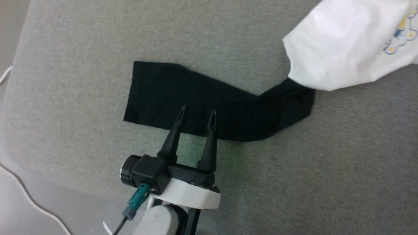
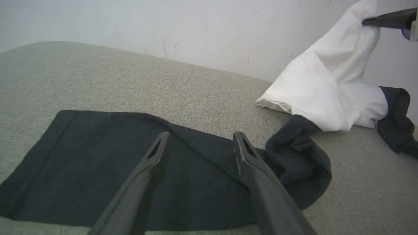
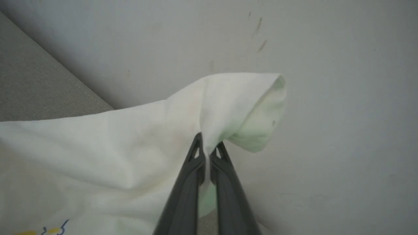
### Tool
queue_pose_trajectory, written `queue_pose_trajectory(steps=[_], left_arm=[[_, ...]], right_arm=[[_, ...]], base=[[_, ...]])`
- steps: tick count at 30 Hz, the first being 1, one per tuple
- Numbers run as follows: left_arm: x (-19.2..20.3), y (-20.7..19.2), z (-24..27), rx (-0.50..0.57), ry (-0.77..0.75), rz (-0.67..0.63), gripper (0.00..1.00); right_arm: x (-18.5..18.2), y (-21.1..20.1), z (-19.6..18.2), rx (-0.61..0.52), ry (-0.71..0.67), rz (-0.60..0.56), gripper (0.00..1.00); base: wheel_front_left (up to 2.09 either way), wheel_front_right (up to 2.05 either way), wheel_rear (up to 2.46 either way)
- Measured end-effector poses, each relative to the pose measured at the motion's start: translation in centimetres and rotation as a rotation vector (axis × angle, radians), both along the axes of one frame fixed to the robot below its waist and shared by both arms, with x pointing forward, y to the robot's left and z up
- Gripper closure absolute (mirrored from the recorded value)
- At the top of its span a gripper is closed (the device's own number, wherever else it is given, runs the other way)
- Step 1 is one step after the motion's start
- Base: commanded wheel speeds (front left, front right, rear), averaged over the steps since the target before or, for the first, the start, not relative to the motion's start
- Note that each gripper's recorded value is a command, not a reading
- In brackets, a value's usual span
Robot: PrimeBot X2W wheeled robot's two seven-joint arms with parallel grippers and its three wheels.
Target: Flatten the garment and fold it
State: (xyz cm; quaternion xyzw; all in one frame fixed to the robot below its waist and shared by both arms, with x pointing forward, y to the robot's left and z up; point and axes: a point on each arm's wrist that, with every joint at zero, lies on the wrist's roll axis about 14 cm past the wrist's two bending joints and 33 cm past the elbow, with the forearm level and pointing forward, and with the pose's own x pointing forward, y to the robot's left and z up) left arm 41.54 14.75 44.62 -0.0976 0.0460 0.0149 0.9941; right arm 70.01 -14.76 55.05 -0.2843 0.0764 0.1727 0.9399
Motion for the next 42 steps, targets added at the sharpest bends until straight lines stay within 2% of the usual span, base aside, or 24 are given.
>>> queue_pose_trajectory(steps=[3, 4, 5, 6, 8, 11, 17, 22, 29, 32, 33, 34, 36, 39, 42], left_arm=[[-0.2, 0.1, -0.4, -0.002, 0.016, 0.006, 0.00], [-0.2, 0.3, -0.5, -0.001, 0.020, 0.012, 0.00], [-0.2, 0.4, -0.6, 0.004, 0.023, 0.019, 0.00], [-0.2, 0.6, -0.6, 0.007, 0.025, 0.022, 0.00], [-0.1, 0.8, -0.8, 0.013, 0.031, 0.027, 0.00], [-0.1, 0.9, -1.1, 0.017, 0.038, 0.030, 0.00], [0.0, 0.5, -0.5, 0.026, 0.017, 0.013, 0.00], [0.0, 0.4, 0.8, 0.033, -0.022, 0.000, 0.00], [-0.9, -0.2, 1.4, 0.027, -0.037, -0.026, 0.00], [-1.1, -0.8, 1.5, 0.020, -0.043, -0.051, 0.00], [-1.0, -1.3, 1.8, 0.019, -0.054, -0.071, 0.00], [-1.0, -1.3, 1.8, 0.019, -0.054, -0.071, 0.00], [-0.8, -2.1, 2.2, 0.015, -0.068, -0.102, 0.00], [-0.5, -2.8, 2.4, 0.021, -0.077, -0.136, 0.00], [0.0, -3.6, 2.4, 0.047, -0.067, -0.187, 0.00]], right_arm=[[0.0, -0.4, -5.8, 0.000, 0.139, -0.027, 1.00], [-0.2, -0.7, -7.9, 0.001, 0.192, -0.043, 0.83], [-0.5, -0.9, -9.8, -0.002, 0.242, -0.056, 0.51], [-0.7, -1.0, -11.1, -0.005, 0.272, -0.060, 0.00], [-0.8, -0.8, -12.6, 0.001, 0.292, -0.058, 0.00], [-0.7, -0.2, -12.4, 0.030, 0.261, -0.037, 0.00], [-0.9, 0.0, -8.8, 0.149, 0.134, -0.017, 0.00], [-3.5, -0.8, -5.7, 0.286, 0.029, -0.009, 0.00], [-12.7, -3.6, -7.2, 0.434, 0.025, -0.088, 0.00], [-17.7, -5.4, -7.9, 0.494, 0.021, -0.185, 0.00], [-21.1, -6.5, -8.5, 0.525, 0.026, -0.260, 0.00], [-21.1, -6.5, -8.5, 0.525, 0.026, -0.260, 0.00], [-25.8, -7.7, -8.9, 0.582, 0.025, -0.385, 0.00], [-28.8, -8.4, -8.3, 0.617, 0.003, -0.467, 0.00], [-29.9, -9.3, -6.9, 0.620, -0.042, -0.492, 0.00]], base=[[0.00, 0.00, 0.00], [0.00, 0.00, 0.00], [0.00, 0.00, 0.00], [0.00, 0.00, 0.00], [0.00, 0.00, 0.00], [0.00, 0.00, 0.00], [0.00, 0.00, 0.00], [0.00, 0.00, 0.00], [0.00, 0.00, 0.00], [0.00, 0.00, 0.00], [0.00, 0.00, 0.00], [0.00, 0.00, 0.00], [0.00, 0.00, 0.00], [0.00, 0.00, 0.00], [0.00, 0.00, 0.00]])
